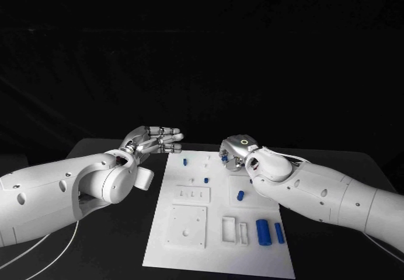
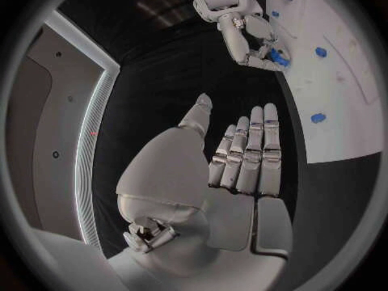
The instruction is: Assemble the parts on the task board
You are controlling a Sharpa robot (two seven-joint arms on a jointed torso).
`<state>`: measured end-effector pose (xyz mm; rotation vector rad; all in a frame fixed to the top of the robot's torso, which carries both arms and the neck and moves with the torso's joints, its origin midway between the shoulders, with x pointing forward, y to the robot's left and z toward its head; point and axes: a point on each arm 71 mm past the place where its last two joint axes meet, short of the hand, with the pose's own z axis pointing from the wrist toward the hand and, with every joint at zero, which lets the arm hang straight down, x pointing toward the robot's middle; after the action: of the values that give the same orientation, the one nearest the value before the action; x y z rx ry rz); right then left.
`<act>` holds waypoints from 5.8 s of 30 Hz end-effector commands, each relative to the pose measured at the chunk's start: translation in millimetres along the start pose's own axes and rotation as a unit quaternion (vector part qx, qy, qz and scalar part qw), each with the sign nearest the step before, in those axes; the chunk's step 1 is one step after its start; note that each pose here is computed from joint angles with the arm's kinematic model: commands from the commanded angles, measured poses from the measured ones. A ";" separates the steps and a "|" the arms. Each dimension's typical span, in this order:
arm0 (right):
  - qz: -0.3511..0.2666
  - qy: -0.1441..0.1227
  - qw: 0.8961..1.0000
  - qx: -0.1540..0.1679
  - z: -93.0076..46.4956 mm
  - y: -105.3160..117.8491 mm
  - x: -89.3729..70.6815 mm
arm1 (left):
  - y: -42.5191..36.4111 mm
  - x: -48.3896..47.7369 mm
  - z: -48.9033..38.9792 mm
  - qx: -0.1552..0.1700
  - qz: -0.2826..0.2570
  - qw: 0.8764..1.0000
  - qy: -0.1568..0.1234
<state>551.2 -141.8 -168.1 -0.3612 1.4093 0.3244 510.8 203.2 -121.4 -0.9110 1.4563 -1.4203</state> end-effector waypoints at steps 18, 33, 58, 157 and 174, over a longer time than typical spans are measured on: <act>0.013 -0.041 0.999 0.000 13.9 25.8 -5.5 | -3.0 5.6 2.5 0.007 0.000 1.000 0.012; 0.018 -0.042 0.999 -0.007 19.9 36.4 -4.7 | -6.3 8.4 3.5 0.010 0.000 1.000 0.015; 0.009 -0.022 1.000 -0.005 26.0 36.1 1.8 | -10.2 12.1 5.3 0.013 0.000 1.000 0.020; 0.150 0.064 0.982 0.096 -14.6 -79.7 -25.5 | -13.5 -5.5 12.4 0.020 0.008 1.000 0.006; 0.151 0.092 0.979 0.099 -7.1 -72.4 -4.9 | -13.5 -3.4 12.5 0.020 0.007 1.000 0.008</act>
<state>576.1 -211.4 -154.5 0.0055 1.6311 0.3977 523.5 204.0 -109.0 -0.8840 1.4396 -1.4210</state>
